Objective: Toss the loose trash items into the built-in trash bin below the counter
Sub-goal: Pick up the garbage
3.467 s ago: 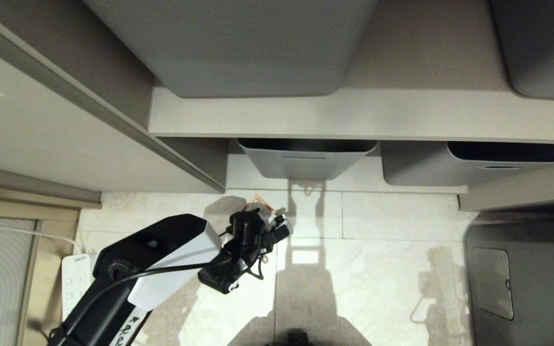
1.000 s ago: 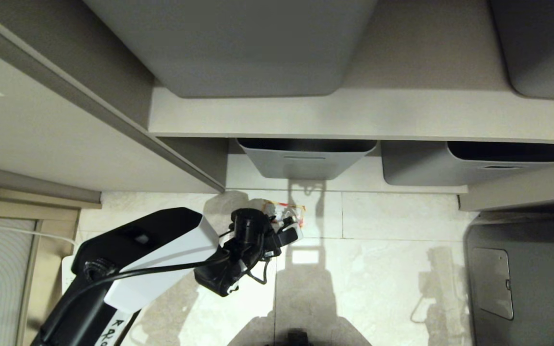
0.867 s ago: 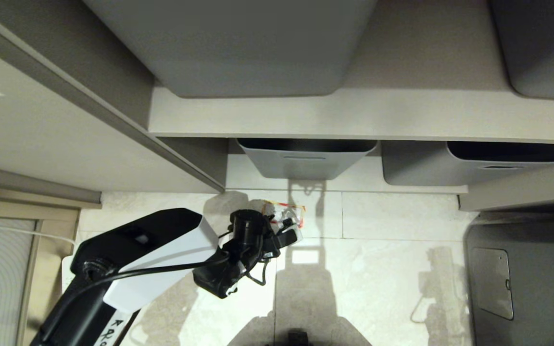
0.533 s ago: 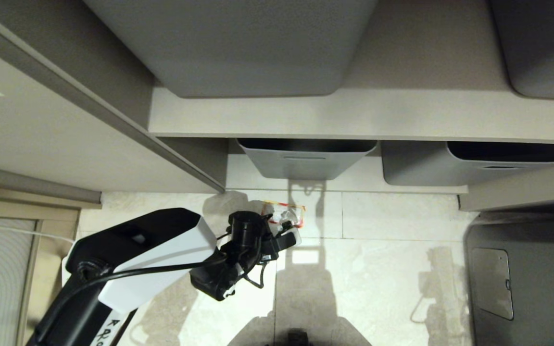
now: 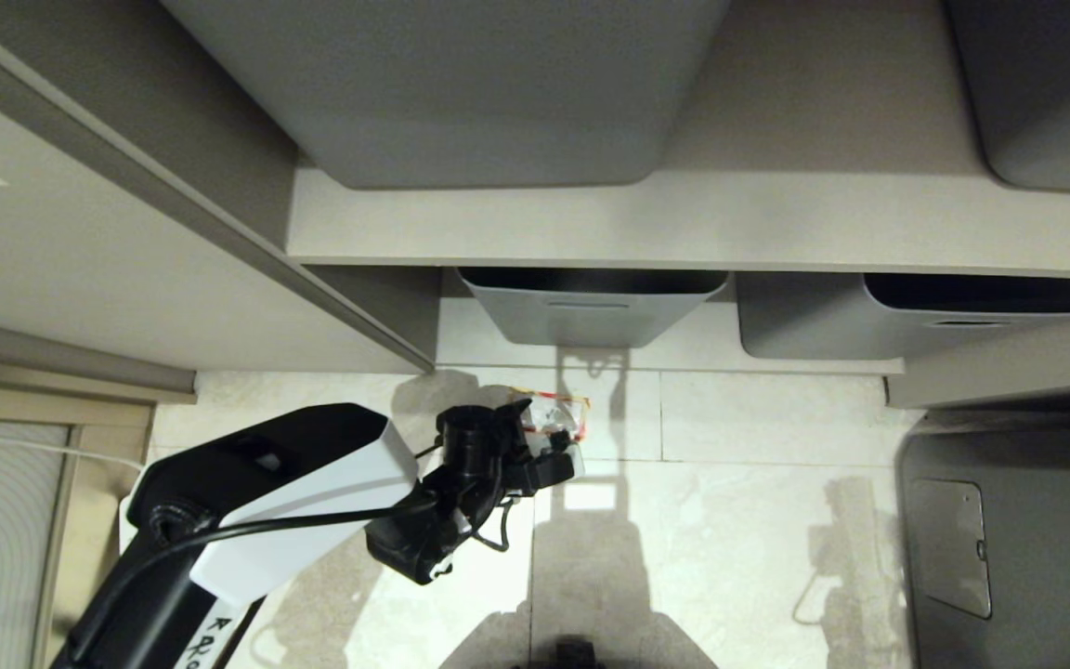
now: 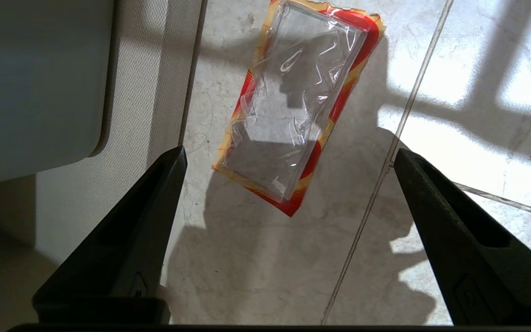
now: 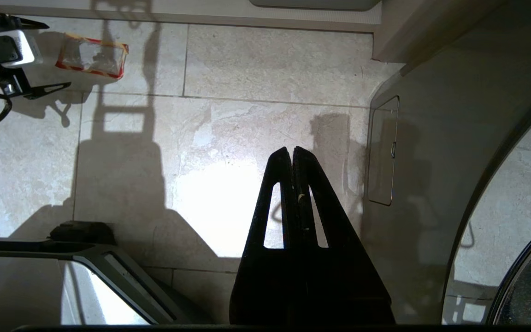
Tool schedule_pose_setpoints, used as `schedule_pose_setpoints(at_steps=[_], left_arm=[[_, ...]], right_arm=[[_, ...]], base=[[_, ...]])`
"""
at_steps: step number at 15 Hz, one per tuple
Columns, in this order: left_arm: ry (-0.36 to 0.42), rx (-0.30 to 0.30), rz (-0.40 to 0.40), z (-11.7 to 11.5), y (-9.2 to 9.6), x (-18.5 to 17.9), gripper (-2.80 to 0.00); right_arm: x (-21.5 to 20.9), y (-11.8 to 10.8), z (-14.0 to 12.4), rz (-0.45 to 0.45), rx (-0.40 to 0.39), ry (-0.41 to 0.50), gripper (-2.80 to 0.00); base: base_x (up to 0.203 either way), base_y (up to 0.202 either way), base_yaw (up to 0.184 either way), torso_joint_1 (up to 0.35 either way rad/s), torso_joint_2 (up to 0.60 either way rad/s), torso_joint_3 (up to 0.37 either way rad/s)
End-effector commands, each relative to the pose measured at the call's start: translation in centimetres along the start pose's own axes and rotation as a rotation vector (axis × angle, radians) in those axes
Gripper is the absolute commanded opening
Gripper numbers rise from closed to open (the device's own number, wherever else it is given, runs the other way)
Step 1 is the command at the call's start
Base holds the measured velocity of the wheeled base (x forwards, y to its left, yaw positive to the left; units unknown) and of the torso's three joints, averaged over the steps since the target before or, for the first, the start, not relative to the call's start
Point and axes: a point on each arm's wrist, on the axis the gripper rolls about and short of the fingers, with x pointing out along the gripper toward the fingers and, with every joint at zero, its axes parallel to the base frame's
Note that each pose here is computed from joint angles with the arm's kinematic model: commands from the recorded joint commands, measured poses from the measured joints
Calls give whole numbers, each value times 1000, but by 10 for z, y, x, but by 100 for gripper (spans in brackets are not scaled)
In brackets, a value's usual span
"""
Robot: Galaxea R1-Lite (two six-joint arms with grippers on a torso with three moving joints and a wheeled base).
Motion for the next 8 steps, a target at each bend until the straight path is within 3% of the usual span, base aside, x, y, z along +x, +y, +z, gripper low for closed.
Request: schedule_pose_setpoints(at_steps=[1,8], left_arm=[[6,5,-2,-2,-1,0,0],[17,19,-13,-6,-8,2,0]], right_arm=[[0,0,0,1,-1,-2,-280],[0,0,0,1,-1,-2,-280]], base=[[0,0,0,0,0,0],[0,0,0,0,0,0]])
